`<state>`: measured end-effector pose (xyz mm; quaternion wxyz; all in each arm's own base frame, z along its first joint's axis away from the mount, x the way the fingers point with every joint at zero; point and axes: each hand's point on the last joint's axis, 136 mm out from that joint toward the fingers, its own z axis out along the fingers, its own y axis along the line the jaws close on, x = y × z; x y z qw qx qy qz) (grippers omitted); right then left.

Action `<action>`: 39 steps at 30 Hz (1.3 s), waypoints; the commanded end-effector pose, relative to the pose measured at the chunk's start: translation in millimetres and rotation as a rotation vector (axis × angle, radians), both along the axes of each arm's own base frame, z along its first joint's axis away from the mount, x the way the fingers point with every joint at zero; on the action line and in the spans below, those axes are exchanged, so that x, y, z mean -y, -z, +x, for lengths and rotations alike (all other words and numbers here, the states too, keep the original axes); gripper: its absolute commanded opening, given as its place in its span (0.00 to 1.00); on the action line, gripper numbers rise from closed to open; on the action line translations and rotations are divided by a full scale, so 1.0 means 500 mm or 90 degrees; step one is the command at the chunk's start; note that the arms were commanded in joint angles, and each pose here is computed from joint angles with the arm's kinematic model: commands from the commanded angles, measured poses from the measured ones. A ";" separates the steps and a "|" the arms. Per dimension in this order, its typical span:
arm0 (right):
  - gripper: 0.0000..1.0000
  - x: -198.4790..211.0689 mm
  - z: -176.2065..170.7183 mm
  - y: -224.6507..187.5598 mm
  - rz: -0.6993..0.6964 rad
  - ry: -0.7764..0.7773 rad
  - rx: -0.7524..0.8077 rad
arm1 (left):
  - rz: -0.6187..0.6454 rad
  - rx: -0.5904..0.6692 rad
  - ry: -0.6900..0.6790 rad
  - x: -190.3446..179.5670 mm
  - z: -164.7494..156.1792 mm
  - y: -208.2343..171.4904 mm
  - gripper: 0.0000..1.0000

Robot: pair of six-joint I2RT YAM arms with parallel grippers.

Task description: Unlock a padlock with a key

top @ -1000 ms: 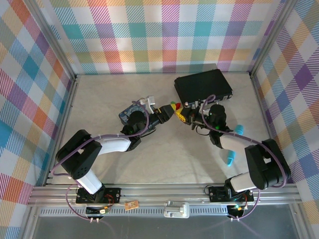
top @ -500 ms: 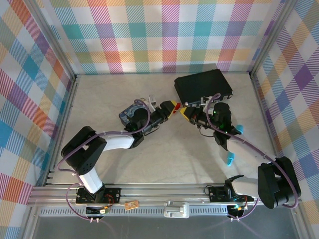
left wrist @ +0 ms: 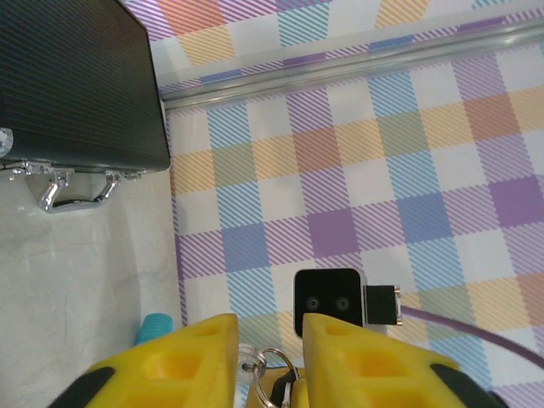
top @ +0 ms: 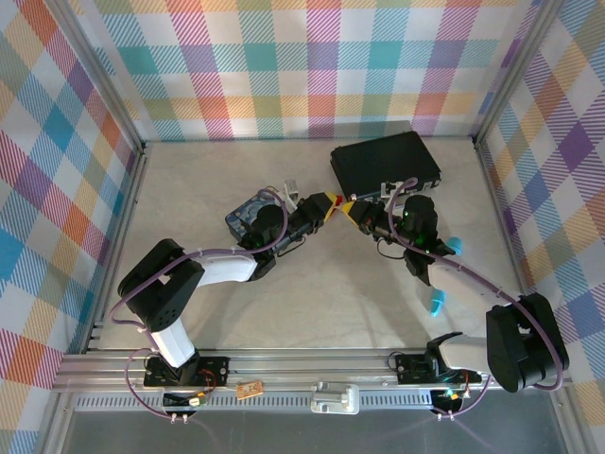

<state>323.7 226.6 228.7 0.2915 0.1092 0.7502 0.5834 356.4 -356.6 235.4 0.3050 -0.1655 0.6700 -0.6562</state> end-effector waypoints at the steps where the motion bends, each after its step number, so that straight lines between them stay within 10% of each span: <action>1: 0.00 -0.002 0.000 -0.012 -0.008 0.002 0.041 | -0.019 0.013 -0.009 -0.005 -0.005 -0.036 0.16; 7: 0.00 -0.004 -0.004 -0.005 -0.017 -0.003 0.034 | -0.007 0.018 -0.010 -0.005 -0.004 -0.034 0.00; 11: 0.23 0.004 -0.011 -0.001 -0.055 -0.010 0.029 | 0.039 0.038 -0.011 -0.024 0.007 -0.027 0.00; 23: 0.34 0.028 -0.030 -0.040 -0.135 -0.137 0.177 | 0.372 0.192 0.136 -0.068 -0.034 -0.041 0.00; 39: 0.47 -0.047 -0.077 -0.077 -0.034 -0.295 0.322 | 0.337 0.289 0.230 -0.049 -0.080 -0.093 0.00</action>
